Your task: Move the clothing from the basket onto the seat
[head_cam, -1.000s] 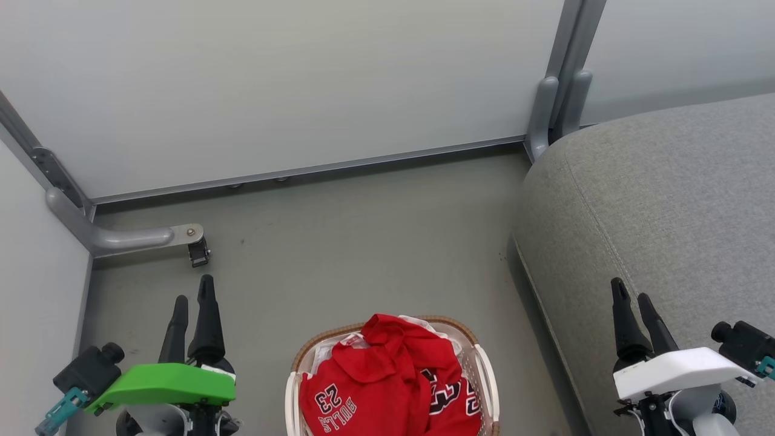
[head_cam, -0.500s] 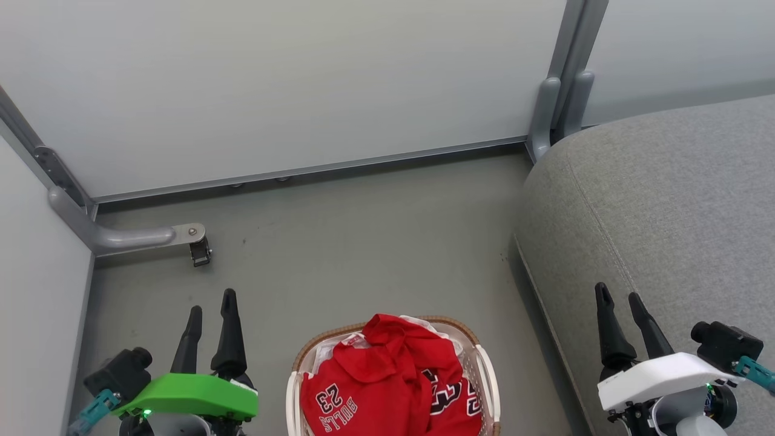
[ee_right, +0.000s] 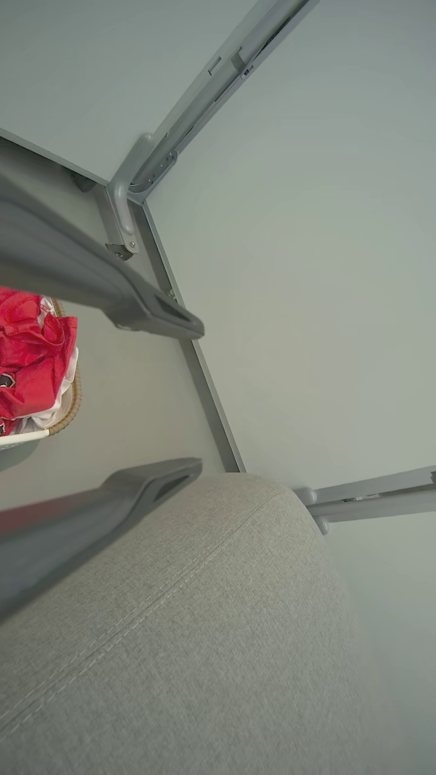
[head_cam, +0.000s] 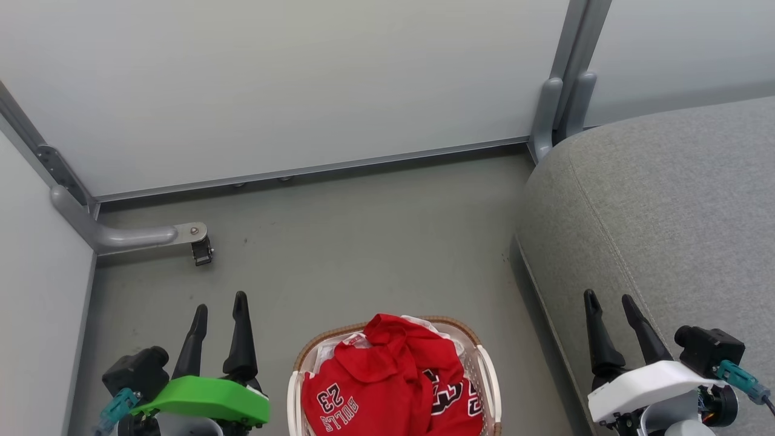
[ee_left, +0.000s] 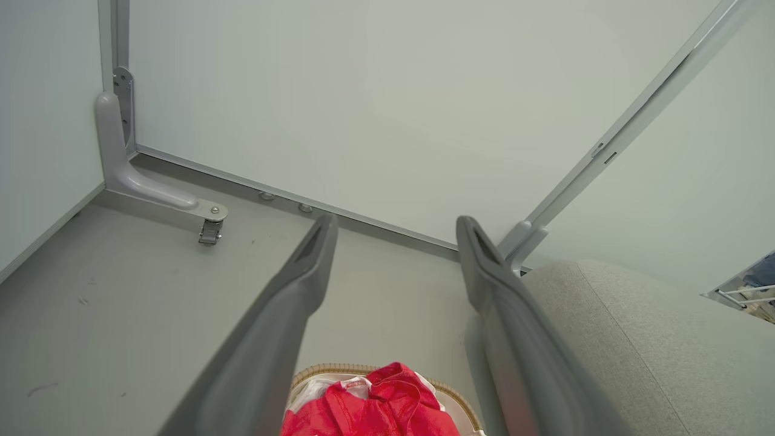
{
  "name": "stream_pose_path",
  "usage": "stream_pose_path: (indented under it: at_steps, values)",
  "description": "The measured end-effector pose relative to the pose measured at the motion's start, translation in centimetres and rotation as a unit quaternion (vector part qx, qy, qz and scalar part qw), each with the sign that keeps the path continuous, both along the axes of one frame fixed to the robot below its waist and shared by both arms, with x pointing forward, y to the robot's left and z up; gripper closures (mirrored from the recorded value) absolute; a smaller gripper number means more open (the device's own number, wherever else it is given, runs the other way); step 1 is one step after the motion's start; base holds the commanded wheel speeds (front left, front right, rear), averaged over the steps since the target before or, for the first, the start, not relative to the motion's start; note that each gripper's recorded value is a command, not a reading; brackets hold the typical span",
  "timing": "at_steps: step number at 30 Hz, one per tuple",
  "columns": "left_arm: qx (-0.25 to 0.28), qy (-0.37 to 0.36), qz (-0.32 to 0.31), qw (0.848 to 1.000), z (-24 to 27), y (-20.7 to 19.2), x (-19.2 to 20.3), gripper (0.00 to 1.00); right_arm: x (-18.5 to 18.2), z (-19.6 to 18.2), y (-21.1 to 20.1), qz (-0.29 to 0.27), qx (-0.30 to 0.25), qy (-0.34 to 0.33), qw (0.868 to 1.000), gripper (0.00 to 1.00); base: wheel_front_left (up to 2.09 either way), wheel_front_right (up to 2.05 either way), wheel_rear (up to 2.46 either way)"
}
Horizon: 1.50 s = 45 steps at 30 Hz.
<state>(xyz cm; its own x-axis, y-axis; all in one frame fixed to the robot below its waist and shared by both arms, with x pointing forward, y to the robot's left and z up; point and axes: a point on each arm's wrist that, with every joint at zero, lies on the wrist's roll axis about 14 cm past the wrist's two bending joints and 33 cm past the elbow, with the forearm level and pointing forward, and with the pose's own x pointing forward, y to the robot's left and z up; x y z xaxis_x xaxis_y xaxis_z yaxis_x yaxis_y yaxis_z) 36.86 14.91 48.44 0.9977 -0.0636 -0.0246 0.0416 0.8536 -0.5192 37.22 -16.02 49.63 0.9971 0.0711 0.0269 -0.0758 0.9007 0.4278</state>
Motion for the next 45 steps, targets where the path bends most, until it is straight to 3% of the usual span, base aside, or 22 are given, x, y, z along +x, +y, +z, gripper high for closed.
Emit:
stream_pose_path:
  at_steps: [30, 45]
  values:
    - [0.101, -0.018, -0.019, 0.995, -0.4, -0.9, -0.6, 0.0, 0.0, 0.5, 2.2, 0.039, -0.112, -0.034, 0.992, 0.0, 0.0, 0.0, 0.0]
    - [0.119, -0.006, -0.026, 0.993, -1.5, -1.1, -1.0, 0.0, 0.0, 0.7, 2.6, 0.047, -0.137, -0.045, 0.988, 0.0, 0.0, 0.0, 0.0]
